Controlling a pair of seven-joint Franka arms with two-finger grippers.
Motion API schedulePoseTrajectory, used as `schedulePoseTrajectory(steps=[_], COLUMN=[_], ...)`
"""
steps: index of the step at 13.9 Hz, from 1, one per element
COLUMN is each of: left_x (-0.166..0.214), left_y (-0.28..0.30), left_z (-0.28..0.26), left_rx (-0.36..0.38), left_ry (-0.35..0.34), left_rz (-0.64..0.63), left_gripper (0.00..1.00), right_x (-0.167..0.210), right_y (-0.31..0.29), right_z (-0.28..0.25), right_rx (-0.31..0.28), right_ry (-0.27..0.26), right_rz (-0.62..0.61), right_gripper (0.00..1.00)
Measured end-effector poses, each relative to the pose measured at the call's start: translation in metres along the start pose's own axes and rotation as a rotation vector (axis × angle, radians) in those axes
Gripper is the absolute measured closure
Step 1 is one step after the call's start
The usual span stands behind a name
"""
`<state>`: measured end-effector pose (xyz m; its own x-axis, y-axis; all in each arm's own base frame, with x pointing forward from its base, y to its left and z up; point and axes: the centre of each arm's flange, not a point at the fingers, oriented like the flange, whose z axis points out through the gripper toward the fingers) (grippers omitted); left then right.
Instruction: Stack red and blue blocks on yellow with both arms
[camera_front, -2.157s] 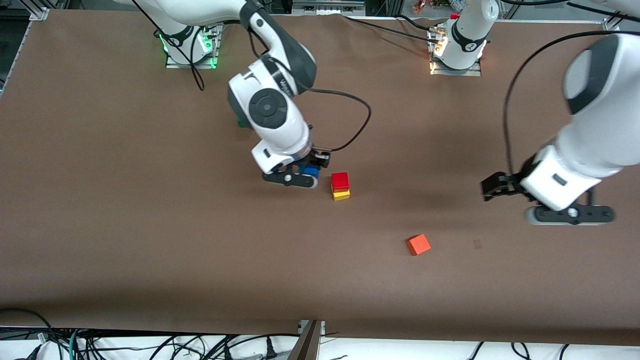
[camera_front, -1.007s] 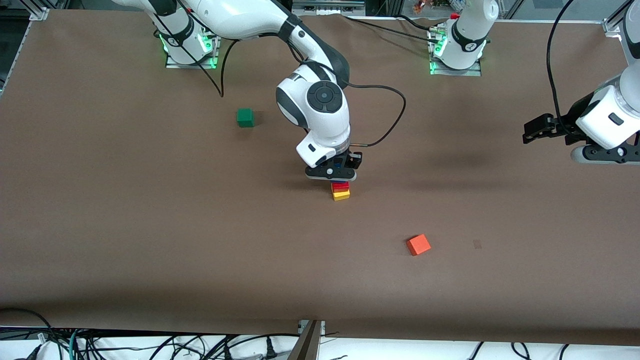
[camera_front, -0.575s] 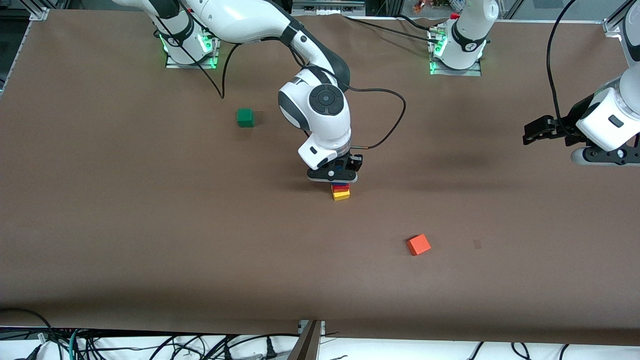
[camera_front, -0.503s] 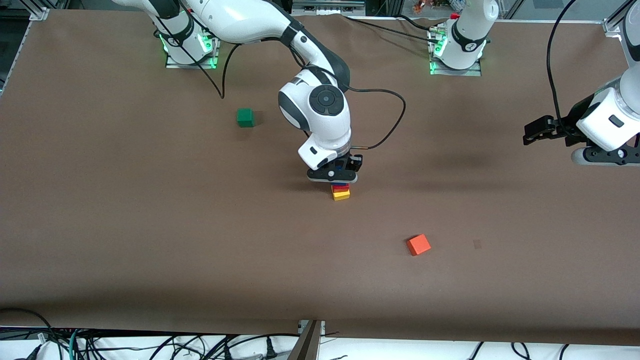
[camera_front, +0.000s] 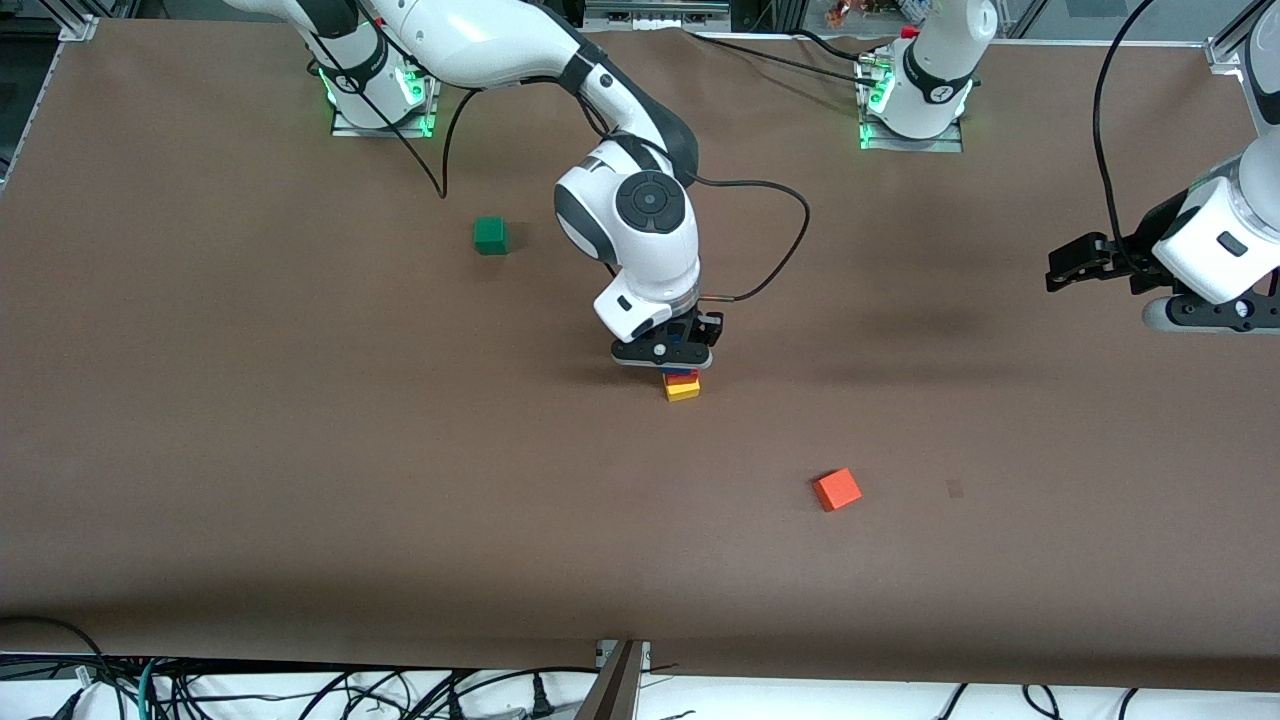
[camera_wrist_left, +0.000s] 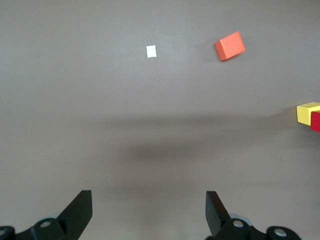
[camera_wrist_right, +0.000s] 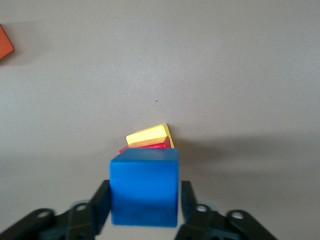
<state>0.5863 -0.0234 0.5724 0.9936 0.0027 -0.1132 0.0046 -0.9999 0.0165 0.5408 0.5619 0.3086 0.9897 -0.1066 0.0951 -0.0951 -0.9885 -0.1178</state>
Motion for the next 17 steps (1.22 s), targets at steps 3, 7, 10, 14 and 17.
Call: schedulePoseTrajectory(steps=[3,7,10,14,17], left_x=[0.0,0.001,0.002,0.004,0.007], left_y=[0.0,0.0,-0.001,-0.001,-0.002], left_z=[0.0,0.001,0.003,0.004,0.001], left_rx=[0.0,0.0,-0.001,-0.002,-0.004], left_ry=[-0.001,-0.002,-0.005,-0.004,0.008], left_rz=[0.0,0.0,-0.001,-0.001,-0.002], left_gripper=[0.0,0.0,0.0,0.0,0.0], right_x=[0.001,0.007,0.037,0.089,0.11], right_y=[-0.001,0.004,0.022,0.088,0.146], right_z=[-0.004,-0.008,-0.053,-0.135,-0.185], right_rx=[0.006,-0.011,-0.006,-0.013,-0.013], right_ry=[0.005,-0.002,0.016,-0.04,-0.138], right_rz=[0.0,0.01,0.054,0.136,0.129], right_gripper=[0.01,0.0,0.0,0.0,0.0])
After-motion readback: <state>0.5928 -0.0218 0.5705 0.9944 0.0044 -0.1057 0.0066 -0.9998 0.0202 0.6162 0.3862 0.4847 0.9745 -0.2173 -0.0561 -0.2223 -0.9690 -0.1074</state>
